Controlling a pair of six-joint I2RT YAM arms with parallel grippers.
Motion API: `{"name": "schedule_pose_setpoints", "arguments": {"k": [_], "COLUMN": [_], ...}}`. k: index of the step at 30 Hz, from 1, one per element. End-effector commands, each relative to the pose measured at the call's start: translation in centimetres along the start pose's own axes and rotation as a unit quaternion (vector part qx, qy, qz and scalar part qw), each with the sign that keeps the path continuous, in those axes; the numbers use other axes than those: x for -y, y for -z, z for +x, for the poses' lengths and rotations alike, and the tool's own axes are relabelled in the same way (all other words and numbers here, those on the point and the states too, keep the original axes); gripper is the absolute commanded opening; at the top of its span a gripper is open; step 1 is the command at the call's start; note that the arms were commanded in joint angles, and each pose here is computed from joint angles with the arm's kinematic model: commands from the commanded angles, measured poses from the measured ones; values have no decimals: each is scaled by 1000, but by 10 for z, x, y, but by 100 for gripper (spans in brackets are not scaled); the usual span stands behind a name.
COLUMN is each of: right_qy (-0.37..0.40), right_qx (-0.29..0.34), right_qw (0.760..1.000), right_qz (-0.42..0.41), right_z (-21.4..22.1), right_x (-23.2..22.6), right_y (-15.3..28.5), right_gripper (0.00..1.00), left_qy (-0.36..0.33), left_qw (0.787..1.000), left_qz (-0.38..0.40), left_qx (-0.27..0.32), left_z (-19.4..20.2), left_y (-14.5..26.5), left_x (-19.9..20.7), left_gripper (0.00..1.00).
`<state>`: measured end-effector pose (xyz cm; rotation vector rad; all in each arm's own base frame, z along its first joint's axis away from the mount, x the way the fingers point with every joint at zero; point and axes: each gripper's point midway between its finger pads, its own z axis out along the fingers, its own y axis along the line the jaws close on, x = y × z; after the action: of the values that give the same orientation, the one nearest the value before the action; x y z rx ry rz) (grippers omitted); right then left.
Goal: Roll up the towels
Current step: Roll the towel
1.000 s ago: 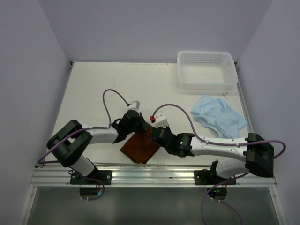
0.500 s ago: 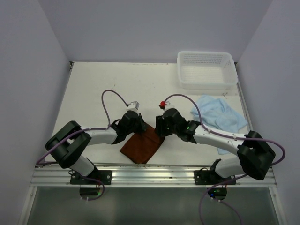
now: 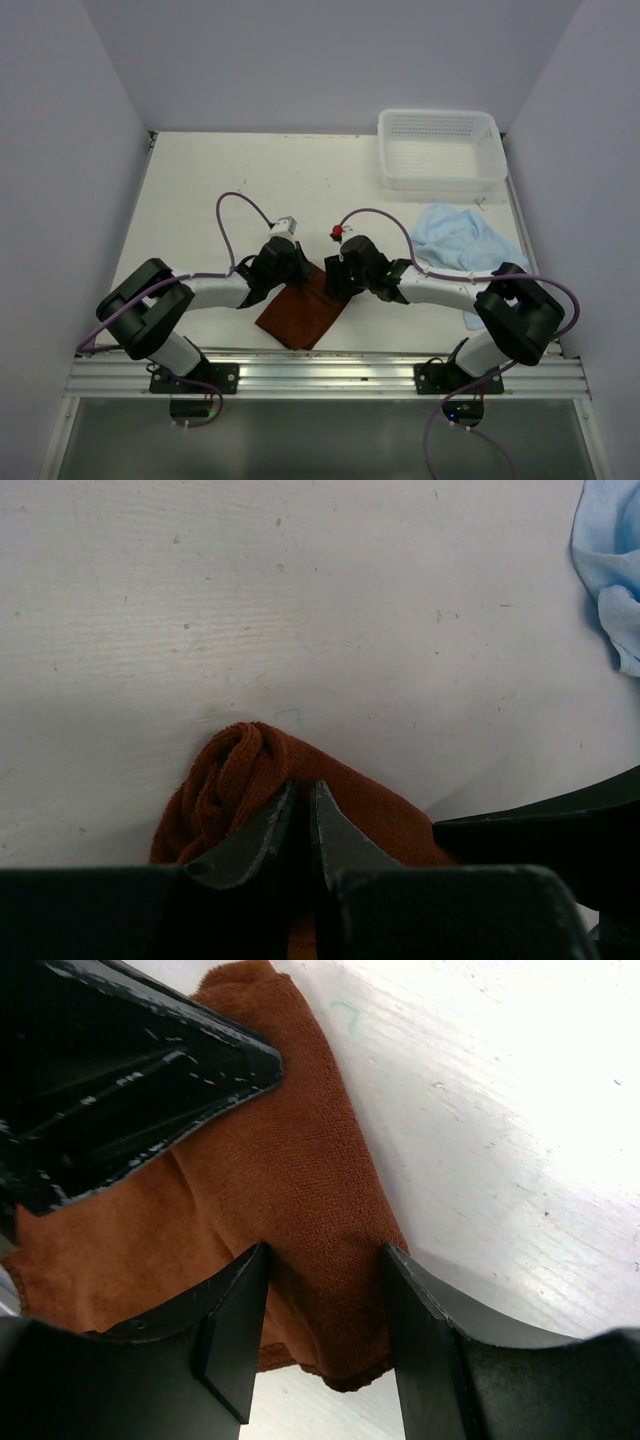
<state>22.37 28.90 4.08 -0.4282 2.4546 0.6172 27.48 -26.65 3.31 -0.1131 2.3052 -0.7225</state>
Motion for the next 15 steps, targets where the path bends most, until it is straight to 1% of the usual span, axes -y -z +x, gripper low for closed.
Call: {"name": "schedule_pose_setpoints", "arguments": {"k": [1, 7, 8, 10, 11, 14, 15], "right_qy": [10, 33, 35, 47, 52, 81, 91], "right_qx": [12, -2, -4, -6, -1, 3, 2], "right_qw": [1000, 999, 999, 998, 998, 995, 994], "right_qz": [3, 29, 30, 33, 40, 54, 55], "right_z": [3, 17, 18, 21, 20, 23, 25], "right_x": [6, 19, 19, 18, 18, 13, 9], "right_y": [-5, -10, -11, -12, -13, -12, -12], "right_gripper": [52, 46, 42, 38, 33, 22, 15], "left_qy": [2, 1, 2, 0, 0, -4, -8], "left_qw": [1000, 1000, 1000, 1000, 1000, 1000, 1000], "left_qz": [-16, -15, -13, -13, -11, -13, -13], "left_qx": [5, 7, 9, 10, 12, 17, 19], "left_z": [3, 0, -2, -4, -6, -13, -15], "left_y": [4, 4, 4, 3, 3, 2, 2], "left_x": [-9, -6, -4, -3, 0, 3, 5], "left_gripper": [14, 14, 14, 14, 14, 14, 14]}}
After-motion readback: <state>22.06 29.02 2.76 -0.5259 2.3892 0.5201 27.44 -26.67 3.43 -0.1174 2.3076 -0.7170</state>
